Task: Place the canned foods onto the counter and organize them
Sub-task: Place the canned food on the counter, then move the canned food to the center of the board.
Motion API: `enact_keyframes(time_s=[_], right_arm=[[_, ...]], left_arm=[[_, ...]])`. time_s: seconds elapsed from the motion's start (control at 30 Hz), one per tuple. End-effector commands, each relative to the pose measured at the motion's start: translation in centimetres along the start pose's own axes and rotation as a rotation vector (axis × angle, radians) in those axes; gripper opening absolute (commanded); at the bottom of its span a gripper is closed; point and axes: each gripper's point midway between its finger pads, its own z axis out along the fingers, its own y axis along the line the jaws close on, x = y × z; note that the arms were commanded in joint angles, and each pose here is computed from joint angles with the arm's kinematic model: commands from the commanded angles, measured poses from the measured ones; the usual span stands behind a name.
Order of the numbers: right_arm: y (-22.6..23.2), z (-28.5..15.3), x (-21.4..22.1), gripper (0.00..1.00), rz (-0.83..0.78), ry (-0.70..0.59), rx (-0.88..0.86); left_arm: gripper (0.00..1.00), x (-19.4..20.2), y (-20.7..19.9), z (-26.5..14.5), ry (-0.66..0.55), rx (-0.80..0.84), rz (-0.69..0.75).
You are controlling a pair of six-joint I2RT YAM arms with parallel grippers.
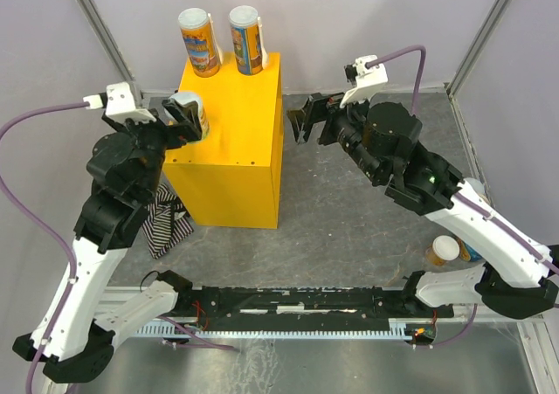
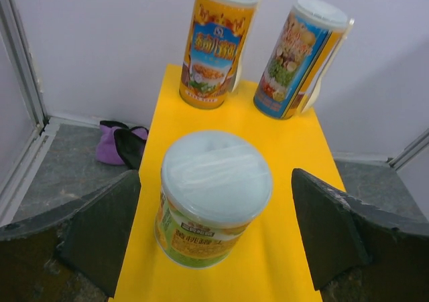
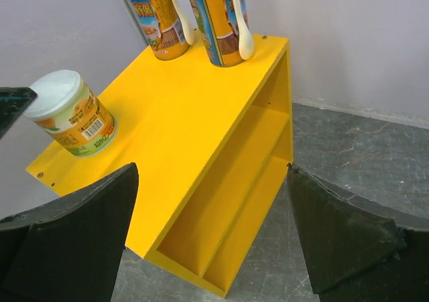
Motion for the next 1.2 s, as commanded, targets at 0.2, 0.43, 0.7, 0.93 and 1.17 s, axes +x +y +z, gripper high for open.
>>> enact_keyframes(time_s=[0.2, 0.43, 0.7, 0.93, 1.17], right_arm=[[-8.3, 0.3, -2.7, 0.99, 0.044, -0.023, 0.339], [-19.8, 0.6, 3.4, 0.99, 0.146, 0.192, 0.710], [-31.0, -5.4, 8.6, 0.99, 0.276, 0.228, 1.162], [-37.4, -10.8, 11.1, 0.99, 0.372, 0.236, 1.427], [-41.5, -14.8, 12.6, 0.99, 0.439, 0.231, 1.630]], left_arm=[[0.99, -8.5, -2.9, -0.8, -0.157, 0.116, -0.056], [0.99, -9.8, -8.4, 0.6, -0.130, 0.339, -0.110], [0.99, -8.8, -13.2, 1.7, -0.061, 0.531, -0.146], [0.99, -7.2, -16.3, 2.3, -0.014, 0.614, -0.165], [0.99, -5.8, -18.0, 2.4, 0.026, 0.656, -0.180]])
